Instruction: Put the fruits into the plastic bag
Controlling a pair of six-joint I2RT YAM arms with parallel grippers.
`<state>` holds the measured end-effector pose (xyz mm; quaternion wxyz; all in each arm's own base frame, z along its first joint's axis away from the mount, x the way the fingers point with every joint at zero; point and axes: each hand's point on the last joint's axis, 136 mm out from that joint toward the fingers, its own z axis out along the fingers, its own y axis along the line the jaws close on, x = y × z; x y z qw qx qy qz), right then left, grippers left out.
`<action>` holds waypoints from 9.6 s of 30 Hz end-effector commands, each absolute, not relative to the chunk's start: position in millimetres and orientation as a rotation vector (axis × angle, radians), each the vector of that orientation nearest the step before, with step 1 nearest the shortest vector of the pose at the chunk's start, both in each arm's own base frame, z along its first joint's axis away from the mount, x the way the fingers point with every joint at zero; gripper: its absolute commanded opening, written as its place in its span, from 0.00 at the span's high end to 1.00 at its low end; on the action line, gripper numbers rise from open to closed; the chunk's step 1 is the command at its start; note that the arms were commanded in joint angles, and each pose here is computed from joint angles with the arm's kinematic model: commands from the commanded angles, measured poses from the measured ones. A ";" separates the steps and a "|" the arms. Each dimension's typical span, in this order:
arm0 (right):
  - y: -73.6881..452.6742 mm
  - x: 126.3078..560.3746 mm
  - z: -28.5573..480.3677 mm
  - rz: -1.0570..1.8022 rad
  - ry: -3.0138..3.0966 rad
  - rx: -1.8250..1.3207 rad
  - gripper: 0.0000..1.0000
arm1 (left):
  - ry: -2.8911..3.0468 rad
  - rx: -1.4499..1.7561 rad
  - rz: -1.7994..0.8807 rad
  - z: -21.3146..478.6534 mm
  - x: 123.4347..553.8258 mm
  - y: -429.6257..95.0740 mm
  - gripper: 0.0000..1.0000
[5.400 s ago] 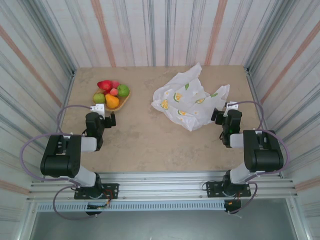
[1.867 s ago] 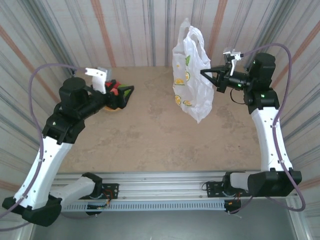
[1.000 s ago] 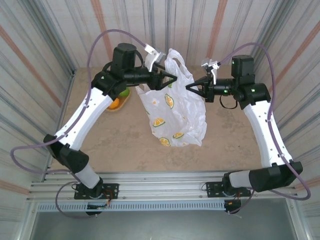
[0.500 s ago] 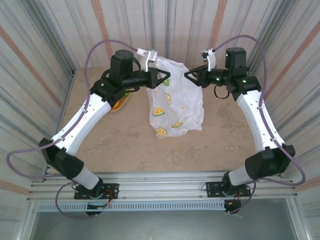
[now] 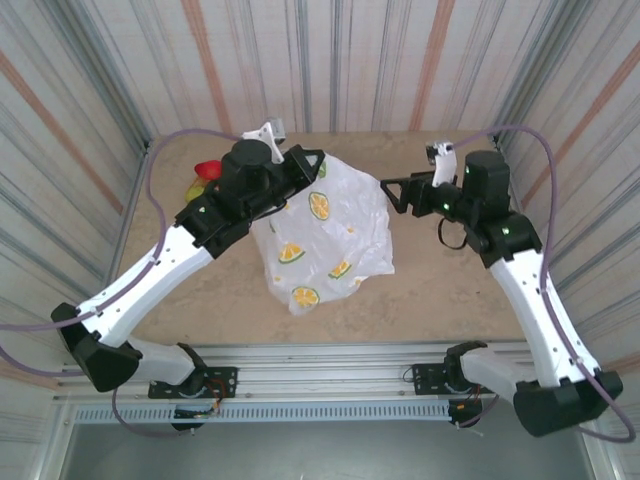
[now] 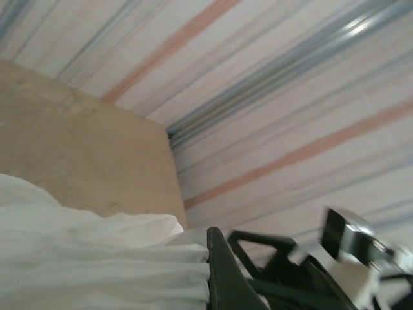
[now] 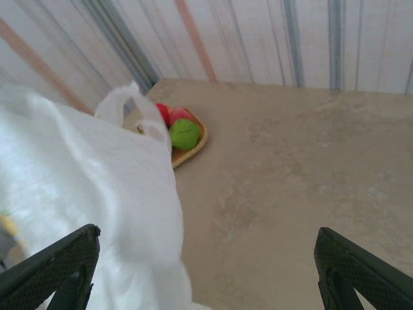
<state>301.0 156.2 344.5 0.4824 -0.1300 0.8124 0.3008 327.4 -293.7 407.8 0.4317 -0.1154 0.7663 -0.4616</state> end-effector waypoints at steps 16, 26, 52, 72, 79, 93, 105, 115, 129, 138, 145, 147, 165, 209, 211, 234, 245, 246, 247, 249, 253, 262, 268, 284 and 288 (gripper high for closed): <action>171.8 281.8 179.8 0.690 2.202 0.021 0.00 | 1.836 -0.558 -1.064 384.1 349.3 -260.4 1.00; 185.9 319.8 136.3 0.631 2.331 -0.018 0.42 | 1.872 -0.639 -1.029 348.1 363.5 -238.4 0.99; 146.2 374.8 191.3 0.086 2.375 -0.294 0.15 | 2.541 -0.188 -0.610 107.1 280.4 -164.5 0.12; 134.1 377.1 181.2 0.312 2.459 -0.102 0.12 | 2.360 0.569 -1.151 131.8 226.6 -368.7 0.33; 136.1 356.6 182.6 0.279 2.491 -0.161 0.11 | 2.354 0.760 -1.059 133.0 197.9 -374.7 0.15; 171.6 314.5 124.7 -0.241 2.566 -0.668 0.03 | 2.290 0.442 -0.833 176.5 218.3 -241.6 0.02; 166.4 341.6 82.5 -0.753 2.469 -0.988 0.14 | 2.263 0.064 -0.892 184.4 247.8 -181.4 0.02; 158.2 360.3 114.5 -0.764 2.386 -0.910 0.96 | 2.276 0.023 -0.924 177.4 255.0 -187.3 0.02; 141.2 319.9 221.9 0.442 2.368 -0.268 1.00 | 2.222 0.271 -0.879 195.6 272.2 -271.1 0.02; 143.8 318.2 221.7 0.655 2.378 -0.105 1.00 | 2.148 0.404 -0.763 204.5 261.2 -298.0 0.01; 148.5 318.3 222.4 0.693 2.377 -0.109 1.00 | 2.105 0.415 -0.557 216.2 288.4 -291.2 0.02; 148.1 318.9 223.9 0.696 2.374 -0.106 1.00 | 2.109 0.442 -0.523 216.3 293.5 -294.3 0.03; 134.3 318.1 237.4 0.369 2.198 -0.368 0.96 | 2.104 0.631 -0.846 273.3 278.4 -320.7 1.00; 190.8 299.2 173.5 0.022 2.228 -0.381 0.16 | 2.226 0.323 -1.280 312.7 298.9 -337.0 1.00; 188.4 300.5 178.4 -0.008 2.207 -0.388 0.20 | 2.236 0.320 -1.275 309.5 299.2 -335.6 1.00; 164.7 314.2 244.6 0.815 2.382 0.025 1.00 | 2.105 0.426 -1.109 314.0 321.5 -295.4 0.18; 166.7 324.2 223.6 0.977 2.371 0.336 1.00 | 1.986 0.278 -1.237 359.2 312.4 -236.4 0.01; 167.5 324.1 223.1 0.996 2.362 0.362 1.00 | 2.001 0.238 -1.201 356.2 315.3 -226.6 0.01; 168.2 323.9 223.4 1.004 2.353 0.376 1.00 | 2.028 0.191 -1.151 349.8 319.2 -215.5 0.02; 167.9 322.8 224.1 0.989 2.345 0.393 1.00 | 2.092 0.109 -1.039 333.4 326.8 -195.5 0.02; 159.8 320.4 225.7 0.924 2.314 0.423 1.00 | 2.211 -0.043 -0.798 293.3 342.3 -155.9 0.03; 164.8 337.7 229.7 0.925 2.182 0.497 1.00 | 2.333 -0.383 -0.504 225.2 392.7 -70.8 0.03; 171.3 346.7 224.0 0.896 2.219 0.411 1.00 | 2.393 -0.463 -0.413 201.0 417.9 -37.5 0.04; 172.0 353.0 225.3 0.821 2.260 0.275 1.00 | 2.488 -0.463 -0.269 158.0 515.4 8.3 0.03; 171.5 352.9 225.5 0.820 2.256 0.284 1.00 | 2.502 -0.447 -0.311 150.2 536.8 6.7 0.03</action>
